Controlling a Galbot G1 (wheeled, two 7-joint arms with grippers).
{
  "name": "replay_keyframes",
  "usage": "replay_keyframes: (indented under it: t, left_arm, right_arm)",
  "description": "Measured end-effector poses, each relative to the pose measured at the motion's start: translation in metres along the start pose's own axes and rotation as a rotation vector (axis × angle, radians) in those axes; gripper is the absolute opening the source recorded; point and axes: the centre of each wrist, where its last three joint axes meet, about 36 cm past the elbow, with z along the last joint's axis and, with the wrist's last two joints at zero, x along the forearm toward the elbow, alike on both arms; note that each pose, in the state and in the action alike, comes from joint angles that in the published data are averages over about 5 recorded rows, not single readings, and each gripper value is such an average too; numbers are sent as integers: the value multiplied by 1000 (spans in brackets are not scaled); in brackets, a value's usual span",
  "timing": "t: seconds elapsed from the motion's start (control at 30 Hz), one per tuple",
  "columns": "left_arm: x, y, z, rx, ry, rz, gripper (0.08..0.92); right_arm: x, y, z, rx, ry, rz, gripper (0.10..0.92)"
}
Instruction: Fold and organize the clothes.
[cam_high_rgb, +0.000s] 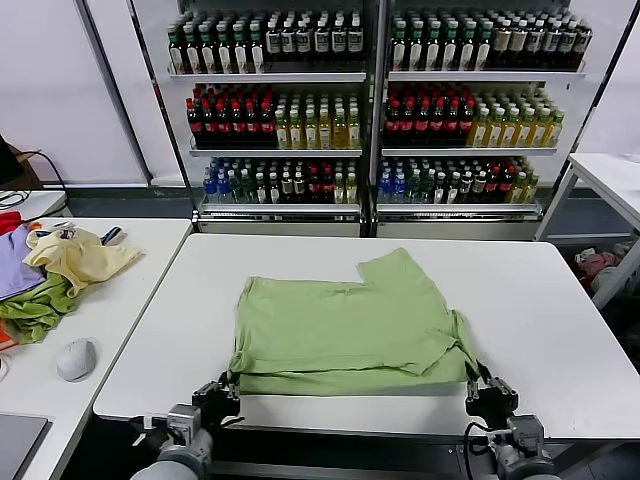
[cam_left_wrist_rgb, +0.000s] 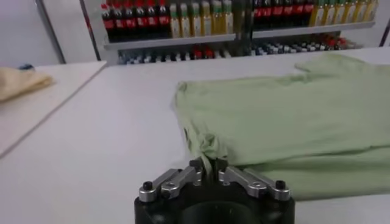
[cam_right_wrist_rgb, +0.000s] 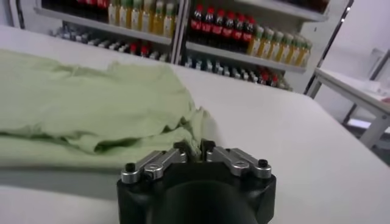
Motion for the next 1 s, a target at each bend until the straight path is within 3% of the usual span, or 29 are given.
replay_keyframes:
  t: [0.23, 0.4, 0.53, 0.73, 1.0]
  left_arm:
    - [-5, 11, -19, 12, -67, -9, 534]
    - [-34, 19, -33, 29, -107, -17, 682]
    - [-65, 25, -46, 33, -126, -30, 783]
    - [-118, 23, -66, 29, -130, -45, 822]
    - [-185, 14, -88, 13, -87, -59, 823]
  right_arm:
    - [-37, -1, -19, -31, -56, -1, 690]
    - [-85, 2, -32, -59, -76, -12, 805]
    - [-130, 7, -43, -69, -75, -30, 821]
    - [-200, 17, -59, -68, -42, -49, 823]
    - [-277, 26, -84, -56, 9, -48, 823]
